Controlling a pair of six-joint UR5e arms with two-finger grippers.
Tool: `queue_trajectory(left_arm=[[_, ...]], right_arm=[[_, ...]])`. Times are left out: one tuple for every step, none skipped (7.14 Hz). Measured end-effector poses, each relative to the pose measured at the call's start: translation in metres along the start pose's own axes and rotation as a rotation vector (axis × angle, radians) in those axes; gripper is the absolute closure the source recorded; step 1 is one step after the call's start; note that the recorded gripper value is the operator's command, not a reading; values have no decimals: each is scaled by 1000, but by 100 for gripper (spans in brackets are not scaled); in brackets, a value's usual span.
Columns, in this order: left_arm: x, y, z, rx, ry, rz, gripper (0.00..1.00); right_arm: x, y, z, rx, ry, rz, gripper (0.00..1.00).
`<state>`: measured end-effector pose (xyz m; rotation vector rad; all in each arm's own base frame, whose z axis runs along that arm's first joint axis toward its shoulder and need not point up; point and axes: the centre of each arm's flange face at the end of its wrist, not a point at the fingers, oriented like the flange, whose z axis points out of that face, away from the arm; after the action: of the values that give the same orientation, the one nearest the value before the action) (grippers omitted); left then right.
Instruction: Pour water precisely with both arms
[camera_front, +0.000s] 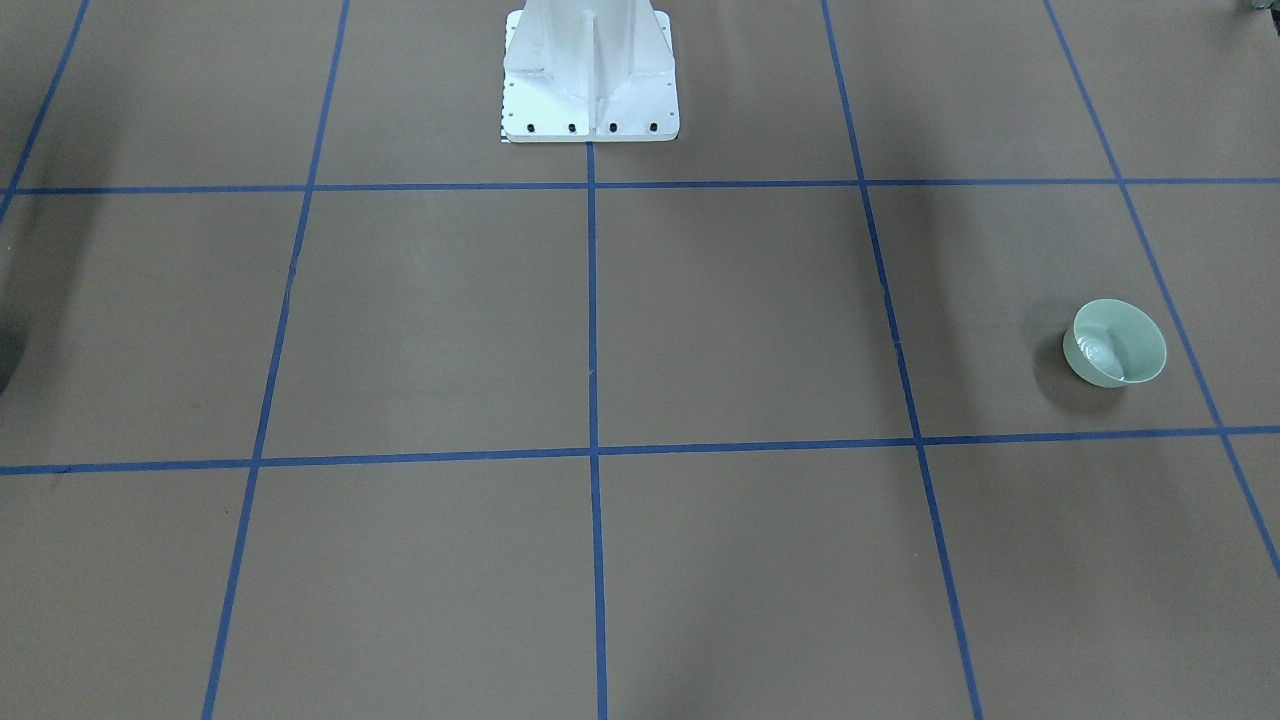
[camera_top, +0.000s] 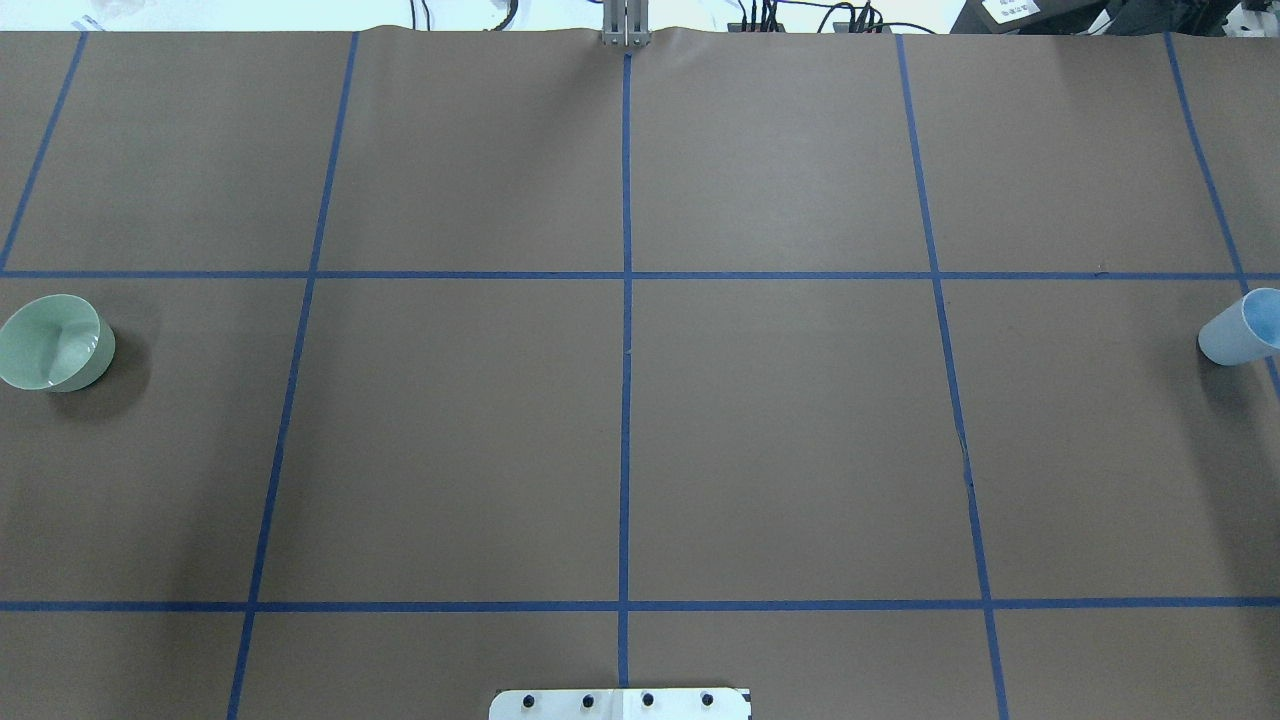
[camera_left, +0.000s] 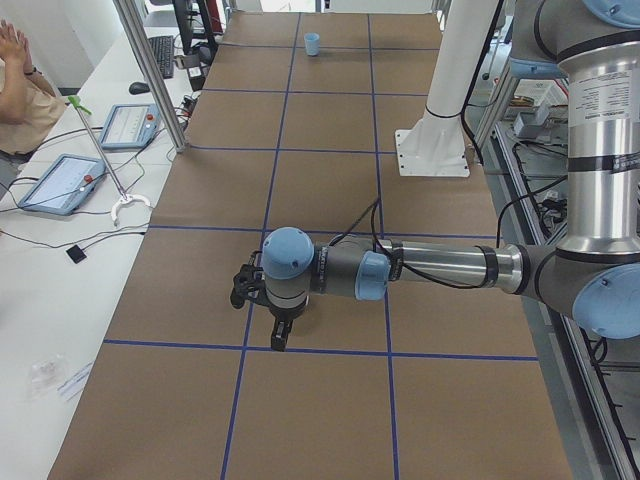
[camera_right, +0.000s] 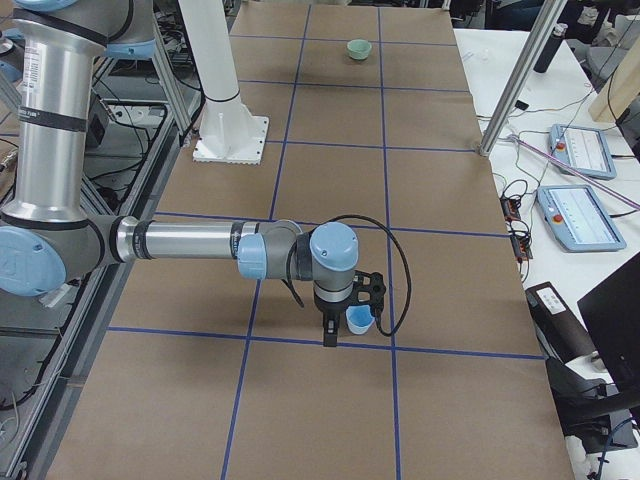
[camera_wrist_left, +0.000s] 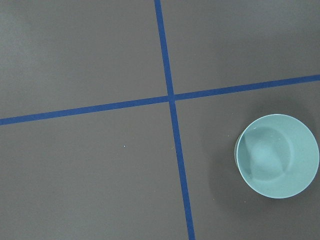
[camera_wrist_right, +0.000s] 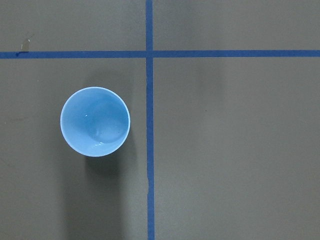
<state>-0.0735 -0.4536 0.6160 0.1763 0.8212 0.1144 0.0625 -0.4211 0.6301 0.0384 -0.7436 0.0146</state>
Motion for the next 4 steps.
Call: queue_trajectory(left_arm=[[4, -6, -4, 14, 2, 13, 0], [9, -16, -8, 40, 1, 42, 0], [12, -28, -11, 79, -2, 87, 0], [13, -36, -11, 116, -4, 128, 0]], right_arm=[[-7, -3, -8, 44, -3, -38, 0], [-12, -6, -12, 86, -5, -70, 0], [-15, -9, -15, 111, -9, -89, 0], [-18, -11, -18, 129, -12, -104, 0]])
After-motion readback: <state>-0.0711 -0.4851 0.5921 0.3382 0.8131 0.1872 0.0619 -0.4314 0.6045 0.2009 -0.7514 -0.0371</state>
